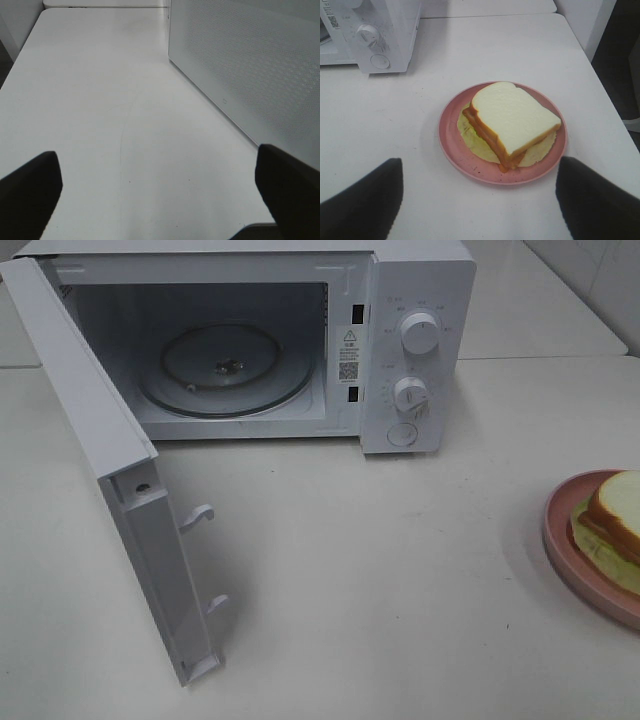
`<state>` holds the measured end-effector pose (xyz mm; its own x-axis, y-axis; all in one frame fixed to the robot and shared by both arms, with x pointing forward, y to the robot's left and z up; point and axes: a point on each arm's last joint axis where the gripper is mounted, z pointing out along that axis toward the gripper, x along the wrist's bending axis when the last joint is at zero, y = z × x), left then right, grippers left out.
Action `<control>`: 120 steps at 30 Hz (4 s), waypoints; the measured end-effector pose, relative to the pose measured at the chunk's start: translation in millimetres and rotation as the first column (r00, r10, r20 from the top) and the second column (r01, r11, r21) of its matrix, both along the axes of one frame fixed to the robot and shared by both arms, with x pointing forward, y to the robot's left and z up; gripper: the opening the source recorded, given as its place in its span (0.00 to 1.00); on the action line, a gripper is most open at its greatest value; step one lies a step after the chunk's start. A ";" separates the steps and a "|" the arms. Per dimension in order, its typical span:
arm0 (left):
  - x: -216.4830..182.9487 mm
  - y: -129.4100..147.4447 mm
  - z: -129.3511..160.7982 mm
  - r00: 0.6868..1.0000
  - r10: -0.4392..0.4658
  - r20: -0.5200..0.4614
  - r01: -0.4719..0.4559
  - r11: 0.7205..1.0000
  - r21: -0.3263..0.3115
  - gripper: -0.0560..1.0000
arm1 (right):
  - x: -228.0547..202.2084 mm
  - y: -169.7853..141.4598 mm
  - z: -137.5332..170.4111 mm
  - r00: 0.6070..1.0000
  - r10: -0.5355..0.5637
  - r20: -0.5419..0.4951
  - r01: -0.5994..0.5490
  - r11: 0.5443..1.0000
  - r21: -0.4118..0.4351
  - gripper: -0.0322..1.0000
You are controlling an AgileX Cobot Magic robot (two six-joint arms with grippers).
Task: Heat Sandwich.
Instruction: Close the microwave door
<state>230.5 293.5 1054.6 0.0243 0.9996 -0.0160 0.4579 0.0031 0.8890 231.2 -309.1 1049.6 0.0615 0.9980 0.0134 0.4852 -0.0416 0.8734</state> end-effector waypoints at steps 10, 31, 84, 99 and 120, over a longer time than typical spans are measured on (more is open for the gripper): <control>0.0 -0.1 0.0 1.000 -0.001 0.000 0.001 1.000 -0.001 0.98 | 0.0 0.0 0.0 1.000 0.000 0.000 0.000 1.000 0.000 0.77; 40.9 3.0 20.9 1.000 0.012 -0.024 -0.012 1.000 -0.010 0.77 | 0.0 0.0 0.0 1.000 0.000 0.000 0.000 1.000 0.000 0.77; 229.5 -10.3 -94.5 0.931 -0.259 0.256 0.250 0.966 0.066 0.05 | 0.0 0.0 0.0 1.000 0.000 0.000 0.000 1.000 0.000 0.77; 261.9 -63.5 -109.9 0.907 -0.354 0.227 0.356 0.934 0.036 0.05 | 0.0 0.0 0.0 1.000 0.000 0.000 0.000 1.000 0.000 0.77; 294.3 -135.6 -118.0 0.891 -0.376 0.255 0.380 0.924 0.036 0.05 | 0.0 0.0 0.0 1.000 0.000 0.000 0.000 1.000 0.000 0.77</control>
<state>524.9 157.9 936.6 0.4058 0.9136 0.0266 0.1876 -0.1117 0.9759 231.2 -309.1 1049.6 0.0615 0.9980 0.0134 0.4852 -0.0416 0.8734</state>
